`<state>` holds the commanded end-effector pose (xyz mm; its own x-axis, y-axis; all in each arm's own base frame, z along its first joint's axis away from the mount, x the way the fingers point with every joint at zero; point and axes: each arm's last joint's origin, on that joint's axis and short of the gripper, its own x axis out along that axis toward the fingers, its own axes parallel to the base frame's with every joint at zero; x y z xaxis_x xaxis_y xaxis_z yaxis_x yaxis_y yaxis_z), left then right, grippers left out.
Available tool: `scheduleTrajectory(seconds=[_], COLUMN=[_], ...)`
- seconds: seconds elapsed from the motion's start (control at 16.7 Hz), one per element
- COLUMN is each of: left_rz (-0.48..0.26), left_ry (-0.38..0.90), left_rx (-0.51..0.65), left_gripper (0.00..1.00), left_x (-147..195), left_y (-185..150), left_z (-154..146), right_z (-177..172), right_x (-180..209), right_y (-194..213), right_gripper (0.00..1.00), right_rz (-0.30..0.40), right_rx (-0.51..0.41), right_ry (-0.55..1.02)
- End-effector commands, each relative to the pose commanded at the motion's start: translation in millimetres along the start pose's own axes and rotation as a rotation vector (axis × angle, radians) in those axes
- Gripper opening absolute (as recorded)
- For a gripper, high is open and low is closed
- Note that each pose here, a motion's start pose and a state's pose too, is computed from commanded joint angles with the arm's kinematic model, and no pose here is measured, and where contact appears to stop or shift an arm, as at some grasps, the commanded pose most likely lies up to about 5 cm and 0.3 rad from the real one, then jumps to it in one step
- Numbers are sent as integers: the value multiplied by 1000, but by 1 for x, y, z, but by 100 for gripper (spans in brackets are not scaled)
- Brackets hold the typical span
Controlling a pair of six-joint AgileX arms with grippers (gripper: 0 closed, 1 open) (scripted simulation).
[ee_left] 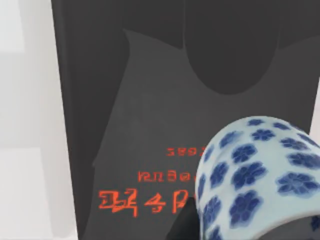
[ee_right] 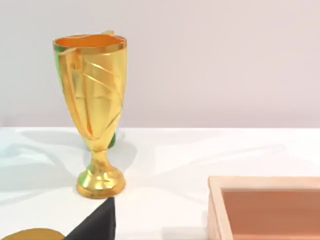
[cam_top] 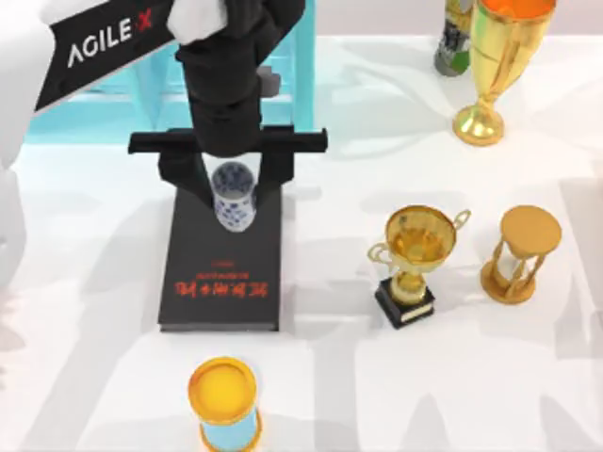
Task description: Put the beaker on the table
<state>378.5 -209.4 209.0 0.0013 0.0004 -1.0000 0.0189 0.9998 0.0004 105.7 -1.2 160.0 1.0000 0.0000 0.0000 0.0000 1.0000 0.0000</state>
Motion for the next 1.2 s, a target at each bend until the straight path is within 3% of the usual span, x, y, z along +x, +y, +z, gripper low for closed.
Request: scheduleTrajectory(seconds=[0.24, 0.72, 1.2], left_rz=[0, -4, -4], left_ry=[3, -3, 0], left_rx=[2, 1, 7], left_gripper=[0, 0, 0], left_x=[-4, -38, -28], left_y=[17, 132, 136], left_z=[1, -25, -26], right_z=[0, 0, 0], right_x=[0, 0, 0], right_y=[0, 0, 0], right_gripper=[100, 100, 100], right_rz=[0, 0, 0], right_rx=[0, 0, 0], right_ry=[0, 0, 0])
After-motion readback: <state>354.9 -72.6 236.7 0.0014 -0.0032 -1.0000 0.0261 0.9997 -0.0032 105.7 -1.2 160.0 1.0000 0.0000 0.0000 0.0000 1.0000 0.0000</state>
